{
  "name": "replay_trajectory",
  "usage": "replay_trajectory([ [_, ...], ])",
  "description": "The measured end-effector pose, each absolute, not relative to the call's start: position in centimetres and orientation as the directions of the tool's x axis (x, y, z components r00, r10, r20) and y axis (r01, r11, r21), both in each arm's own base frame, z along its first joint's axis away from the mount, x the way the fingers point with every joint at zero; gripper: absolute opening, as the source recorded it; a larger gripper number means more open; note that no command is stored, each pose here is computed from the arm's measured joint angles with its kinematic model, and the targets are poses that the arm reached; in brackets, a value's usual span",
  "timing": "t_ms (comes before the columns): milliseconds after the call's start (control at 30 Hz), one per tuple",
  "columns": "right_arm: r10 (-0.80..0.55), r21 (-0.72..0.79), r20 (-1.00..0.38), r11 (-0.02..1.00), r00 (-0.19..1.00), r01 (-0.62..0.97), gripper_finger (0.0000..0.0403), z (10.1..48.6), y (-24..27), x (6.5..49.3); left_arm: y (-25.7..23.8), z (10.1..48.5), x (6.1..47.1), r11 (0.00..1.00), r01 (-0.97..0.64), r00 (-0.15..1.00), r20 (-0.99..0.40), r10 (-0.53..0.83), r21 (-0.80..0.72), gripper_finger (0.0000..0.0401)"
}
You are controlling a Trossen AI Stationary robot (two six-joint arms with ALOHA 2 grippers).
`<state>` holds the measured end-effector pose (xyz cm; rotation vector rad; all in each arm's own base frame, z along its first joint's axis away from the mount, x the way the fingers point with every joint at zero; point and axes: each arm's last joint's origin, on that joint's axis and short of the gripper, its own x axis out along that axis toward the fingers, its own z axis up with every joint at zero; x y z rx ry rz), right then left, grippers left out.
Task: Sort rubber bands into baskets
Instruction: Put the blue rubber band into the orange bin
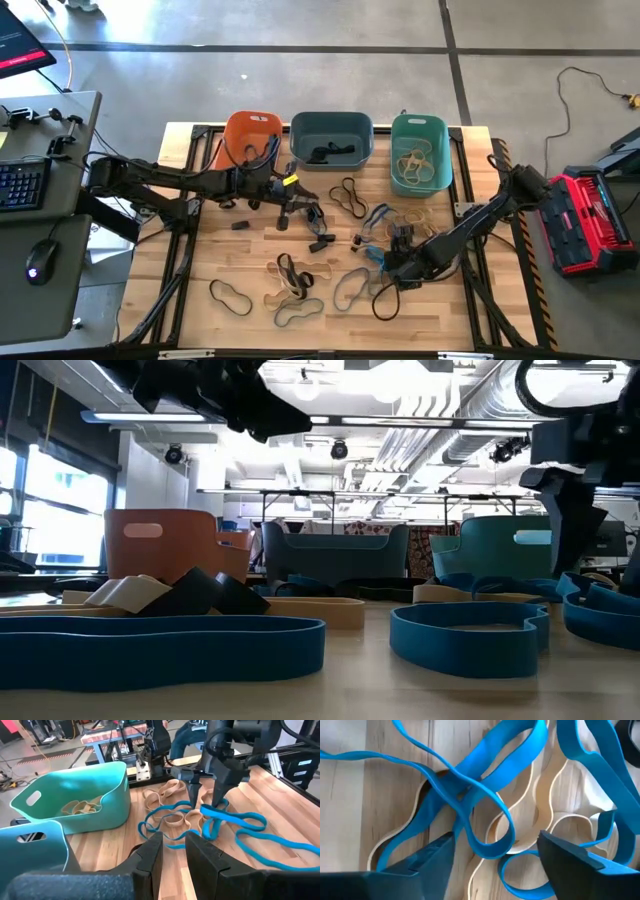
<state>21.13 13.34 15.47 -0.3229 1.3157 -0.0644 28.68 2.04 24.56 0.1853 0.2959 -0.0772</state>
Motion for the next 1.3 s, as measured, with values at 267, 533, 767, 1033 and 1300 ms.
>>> replay_trajectory([
  [267, -0.212, -0.271, -0.923, 0.951, 0.323, -0.151, 0.013, 15.5, 13.6, 21.8, 2.0, 24.6, 28.7, 0.98, 0.103, 0.954, -0.297, -0.048, 0.17, 0.0073],
  [533, -0.166, -0.217, -0.935, 0.967, 0.312, -0.135, 0.0008, 15.5, 13.0, 22.4, 1.8, 24.6, 28.7, 0.979, 0.112, 0.953, -0.297, -0.057, 0.171, 0.0073],
  [767, -0.158, -0.201, -0.93, 0.974, 0.331, -0.101, 0.0003, 16.7, 13.5, 23.1, 1.6, 24.3, 28.6, 0.98, 0.119, 0.943, -0.327, -0.062, 0.157, 0.0073],
  [1033, -0.299, -0.345, -0.89, 0.935, 0.343, -0.081, 0.0002, 21.1, 13.7, 24.1, 0.7, 24.6, 28.8, 0.976, 0.145, 0.95, -0.297, -0.092, 0.161, 0.0073],
  [1300, -0.421, -0.467, -0.773, 0.884, 0.474, 0.024, 0.0001, 24.7, 13.4, 25.8, 0.1, 24.2, 28.6, 0.982, 0.154, 0.934, -0.339, -0.11, 0.106, 0.0074],
])
